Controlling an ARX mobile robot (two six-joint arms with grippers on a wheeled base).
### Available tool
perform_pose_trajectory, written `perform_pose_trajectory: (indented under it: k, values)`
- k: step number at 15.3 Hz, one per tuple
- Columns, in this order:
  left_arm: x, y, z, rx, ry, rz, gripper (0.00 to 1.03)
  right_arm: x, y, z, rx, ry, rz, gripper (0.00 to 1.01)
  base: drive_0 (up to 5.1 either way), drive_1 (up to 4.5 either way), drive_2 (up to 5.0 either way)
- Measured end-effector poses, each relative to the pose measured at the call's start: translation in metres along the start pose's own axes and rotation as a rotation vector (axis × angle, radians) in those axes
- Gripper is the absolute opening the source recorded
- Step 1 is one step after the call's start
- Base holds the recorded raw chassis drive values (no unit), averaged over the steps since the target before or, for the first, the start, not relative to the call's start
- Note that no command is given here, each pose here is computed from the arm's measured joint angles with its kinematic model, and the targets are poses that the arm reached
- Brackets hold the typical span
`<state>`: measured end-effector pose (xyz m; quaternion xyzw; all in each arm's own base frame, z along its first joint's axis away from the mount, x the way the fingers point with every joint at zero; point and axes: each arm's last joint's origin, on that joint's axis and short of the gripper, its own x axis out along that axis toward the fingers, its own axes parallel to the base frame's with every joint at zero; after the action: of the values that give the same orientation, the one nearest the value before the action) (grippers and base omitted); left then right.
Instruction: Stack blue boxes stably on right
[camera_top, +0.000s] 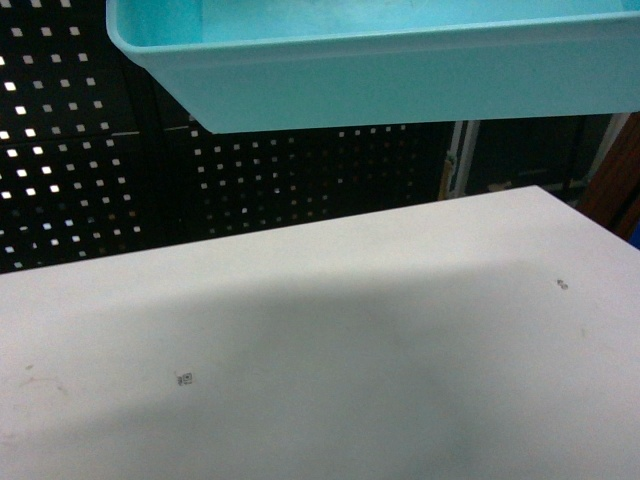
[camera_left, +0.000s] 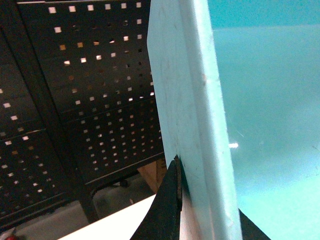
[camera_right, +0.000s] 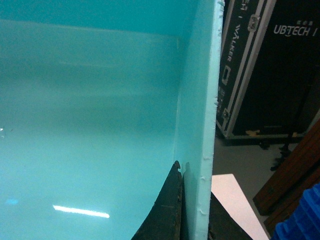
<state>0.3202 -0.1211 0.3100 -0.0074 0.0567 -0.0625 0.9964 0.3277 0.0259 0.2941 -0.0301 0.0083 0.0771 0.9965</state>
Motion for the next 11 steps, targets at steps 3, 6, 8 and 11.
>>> perform_pose_trajectory:
  k: [3, 6, 8, 11]
  values:
    - [0.0000, 0.0000, 0.0000, 0.000, 0.000, 0.000, 0.06, 0.0000, 0.0000, 0.0000, 0.000, 0.000, 0.000, 0.02, -1.7, -1.73, -1.7]
    - [0.0000, 0.0000, 0.0000, 0.000, 0.000, 0.000, 0.06, 0.0000, 0.0000, 0.0000, 0.000, 0.000, 0.000, 0.02, -1.6, -1.56, -1.6]
    - [0.0000, 0.0000, 0.0001, 0.000, -0.001, 0.000, 0.06, 0.0000, 0.0000, 0.0001, 0.000, -0.001, 0.000, 0.02, -1.6, -1.65, -1.6]
    - [0.0000, 0.0000, 0.0001, 0.000, -0.001, 0.000, 0.06, 0.0000, 0.0000, 0.0000, 0.000, 0.000, 0.000, 0.02, -1.5, -1.52, -1.5]
